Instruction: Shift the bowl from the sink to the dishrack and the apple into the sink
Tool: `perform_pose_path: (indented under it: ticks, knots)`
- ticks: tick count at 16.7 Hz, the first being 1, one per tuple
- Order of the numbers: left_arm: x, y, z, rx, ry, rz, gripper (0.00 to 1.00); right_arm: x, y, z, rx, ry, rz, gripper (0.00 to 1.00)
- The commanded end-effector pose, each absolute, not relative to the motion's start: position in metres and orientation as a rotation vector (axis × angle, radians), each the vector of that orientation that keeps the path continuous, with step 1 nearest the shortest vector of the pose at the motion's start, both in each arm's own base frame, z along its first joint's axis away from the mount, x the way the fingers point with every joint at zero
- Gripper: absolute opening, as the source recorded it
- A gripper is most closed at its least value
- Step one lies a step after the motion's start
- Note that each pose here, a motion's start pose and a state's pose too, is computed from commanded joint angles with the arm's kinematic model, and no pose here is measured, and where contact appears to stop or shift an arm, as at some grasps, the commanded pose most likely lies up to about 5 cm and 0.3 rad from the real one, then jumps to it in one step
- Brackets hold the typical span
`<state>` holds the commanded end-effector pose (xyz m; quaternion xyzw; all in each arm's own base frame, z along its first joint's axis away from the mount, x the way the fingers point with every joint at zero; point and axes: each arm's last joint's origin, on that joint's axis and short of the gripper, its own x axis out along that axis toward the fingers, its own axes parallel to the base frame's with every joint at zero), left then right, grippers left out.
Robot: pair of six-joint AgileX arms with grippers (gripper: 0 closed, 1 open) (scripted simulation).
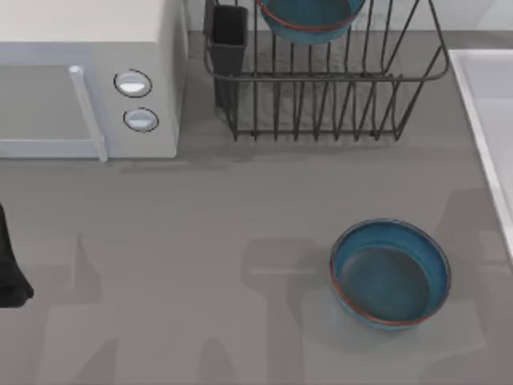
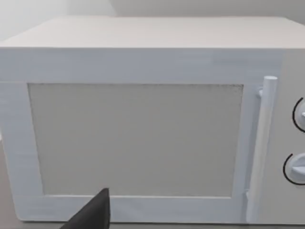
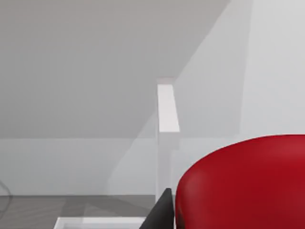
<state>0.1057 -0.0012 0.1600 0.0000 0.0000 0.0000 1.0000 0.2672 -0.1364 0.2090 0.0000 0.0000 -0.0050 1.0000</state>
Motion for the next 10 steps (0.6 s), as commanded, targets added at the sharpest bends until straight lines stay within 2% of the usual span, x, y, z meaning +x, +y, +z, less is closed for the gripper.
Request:
perform_pose_path:
  ticks: [5,10]
  knots:
    - [0.106,-0.001,0.160,0.000,0.000,0.000,1.00,0.271,-0.138,0.201,0.005,0.005,-0.010,0.00]
    - [0.106,-0.001,0.160,0.000,0.000,0.000,1.00,0.281,-0.146,0.148,0.009,0.012,-0.009,0.00]
